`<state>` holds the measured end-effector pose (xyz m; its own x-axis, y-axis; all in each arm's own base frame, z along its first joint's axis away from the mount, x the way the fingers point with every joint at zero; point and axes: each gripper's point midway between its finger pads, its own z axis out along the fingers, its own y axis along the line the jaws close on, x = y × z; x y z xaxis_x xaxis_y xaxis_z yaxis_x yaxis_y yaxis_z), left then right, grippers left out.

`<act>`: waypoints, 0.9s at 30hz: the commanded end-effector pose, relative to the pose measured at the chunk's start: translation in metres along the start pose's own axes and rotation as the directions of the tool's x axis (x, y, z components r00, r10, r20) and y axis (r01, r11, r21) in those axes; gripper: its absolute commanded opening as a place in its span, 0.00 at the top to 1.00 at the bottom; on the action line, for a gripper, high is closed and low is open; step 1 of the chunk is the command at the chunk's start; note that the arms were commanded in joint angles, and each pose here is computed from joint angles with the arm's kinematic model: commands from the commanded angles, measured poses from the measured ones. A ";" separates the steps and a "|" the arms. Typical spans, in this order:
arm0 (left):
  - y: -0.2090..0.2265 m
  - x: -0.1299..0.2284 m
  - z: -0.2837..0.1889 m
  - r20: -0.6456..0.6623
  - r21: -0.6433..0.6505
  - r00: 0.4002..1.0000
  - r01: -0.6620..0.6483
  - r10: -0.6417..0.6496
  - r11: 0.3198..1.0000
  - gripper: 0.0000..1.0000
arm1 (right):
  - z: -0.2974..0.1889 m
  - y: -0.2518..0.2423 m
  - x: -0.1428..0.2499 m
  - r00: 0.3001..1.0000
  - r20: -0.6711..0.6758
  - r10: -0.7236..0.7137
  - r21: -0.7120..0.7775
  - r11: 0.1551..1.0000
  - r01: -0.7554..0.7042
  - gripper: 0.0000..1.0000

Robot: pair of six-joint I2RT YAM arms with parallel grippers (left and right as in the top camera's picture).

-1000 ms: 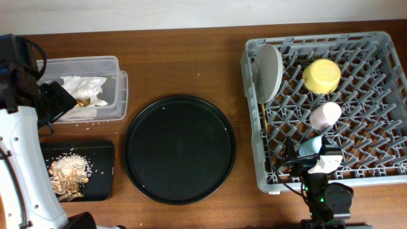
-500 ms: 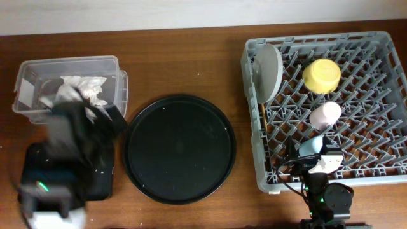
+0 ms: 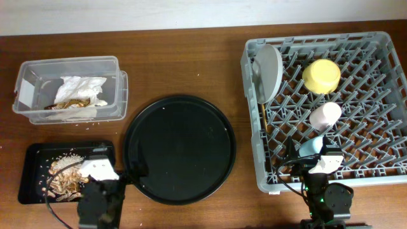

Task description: Sort waste into correct bins and load items into the dishwasher rack

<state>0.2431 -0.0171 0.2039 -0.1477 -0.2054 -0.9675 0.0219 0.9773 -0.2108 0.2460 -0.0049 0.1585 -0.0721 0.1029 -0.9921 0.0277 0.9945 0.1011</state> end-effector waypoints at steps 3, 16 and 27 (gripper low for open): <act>0.001 0.028 0.007 0.130 0.047 0.990 -0.057 0.051 0.997 0.01 | 0.000 -0.003 0.003 1.000 -0.004 0.004 0.016 1.000 -0.004 0.01; 0.035 0.041 0.008 0.062 -0.094 0.979 -0.189 0.196 0.977 0.01 | 0.000 -0.003 0.003 1.000 -0.004 0.004 0.015 1.000 -0.004 0.01; 0.034 0.041 0.008 0.058 -0.095 0.967 -0.243 0.249 0.965 0.01 | 0.000 -0.003 0.003 1.000 -0.004 0.004 0.015 1.000 -0.004 0.01</act>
<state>0.2458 0.0100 0.1577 -0.0820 0.0198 -0.9964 -0.0508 0.9984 0.0240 0.2460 -0.0048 0.1584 -0.0725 0.1021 -0.9921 0.0273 0.9946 0.1004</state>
